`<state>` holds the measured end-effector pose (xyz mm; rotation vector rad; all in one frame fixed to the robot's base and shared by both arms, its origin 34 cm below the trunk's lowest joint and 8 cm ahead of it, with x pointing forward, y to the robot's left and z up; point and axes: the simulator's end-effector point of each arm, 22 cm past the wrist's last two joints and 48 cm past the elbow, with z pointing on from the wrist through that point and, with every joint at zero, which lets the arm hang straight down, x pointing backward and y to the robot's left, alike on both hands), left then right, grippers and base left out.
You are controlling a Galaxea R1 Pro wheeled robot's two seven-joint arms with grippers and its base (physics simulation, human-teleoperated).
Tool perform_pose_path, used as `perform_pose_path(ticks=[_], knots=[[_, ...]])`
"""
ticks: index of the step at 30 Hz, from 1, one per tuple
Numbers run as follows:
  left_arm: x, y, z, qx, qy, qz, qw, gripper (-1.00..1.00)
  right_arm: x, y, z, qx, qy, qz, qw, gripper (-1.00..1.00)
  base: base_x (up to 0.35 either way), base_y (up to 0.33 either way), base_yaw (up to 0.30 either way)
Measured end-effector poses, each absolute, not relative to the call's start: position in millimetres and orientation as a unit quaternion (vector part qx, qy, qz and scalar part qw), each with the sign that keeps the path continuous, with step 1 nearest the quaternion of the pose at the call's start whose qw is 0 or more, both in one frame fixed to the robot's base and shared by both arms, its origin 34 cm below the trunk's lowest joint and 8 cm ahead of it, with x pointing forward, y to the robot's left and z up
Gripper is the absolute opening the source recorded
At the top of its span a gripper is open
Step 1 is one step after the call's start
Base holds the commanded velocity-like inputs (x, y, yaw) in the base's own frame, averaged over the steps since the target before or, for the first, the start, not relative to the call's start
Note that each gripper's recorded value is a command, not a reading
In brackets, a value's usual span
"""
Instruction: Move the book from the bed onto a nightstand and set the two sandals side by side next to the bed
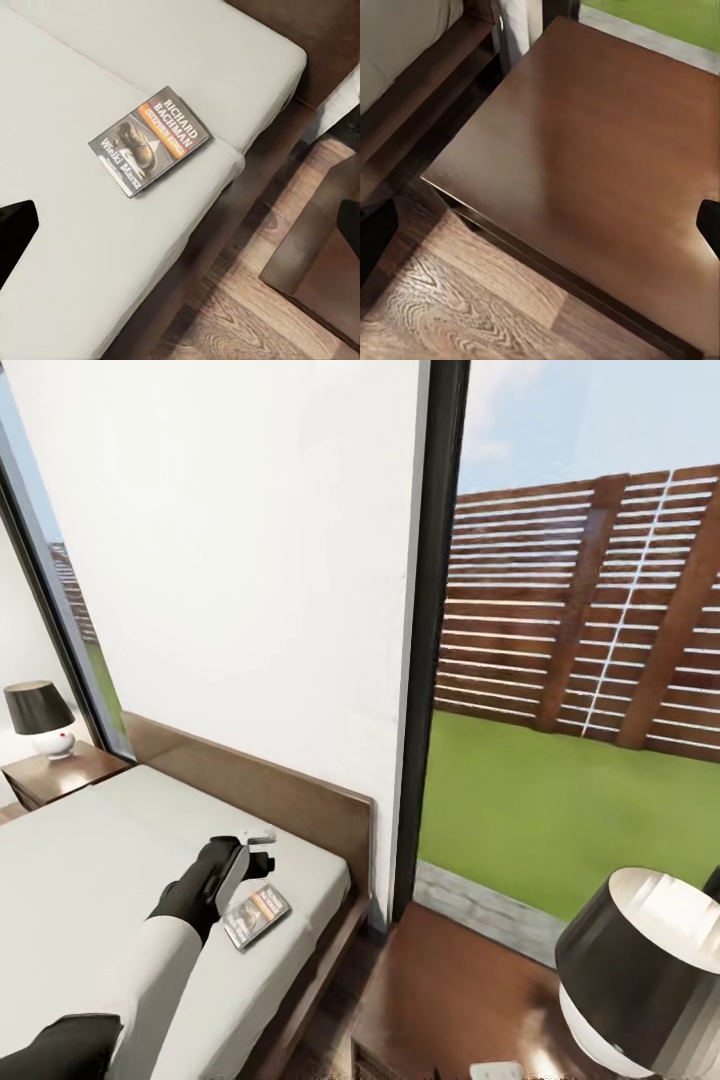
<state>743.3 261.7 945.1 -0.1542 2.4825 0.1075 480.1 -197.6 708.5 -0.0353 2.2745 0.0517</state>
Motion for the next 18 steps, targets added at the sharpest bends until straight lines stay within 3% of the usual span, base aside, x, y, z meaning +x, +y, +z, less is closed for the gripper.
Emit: perform_pose_path(ticks=[10,13,14,18], knots=[[751,271,949,-0.067,0.943,0.065,0.32,1.0,483,-202,713,-0.002,0.898,0.015,0.441,1.0,0.0,0.0,0.0],[751,270,946,-0.066,0.943,0.065,0.318,1.0,471,-205,698,-0.001,0.915,0.008,0.404,1.0,0.0,0.0,0.0],[751,269,945,-0.067,0.944,0.064,0.318,1.0,457,-209,682,-0.002,0.935,-0.003,0.354,1.0,0.0,0.0,0.0],[750,269,941,-0.067,0.945,0.063,0.315,1.0,476,-215,683,-0.001,0.944,-0.02,0.329,1.0,0.0,0.0,0.0]])
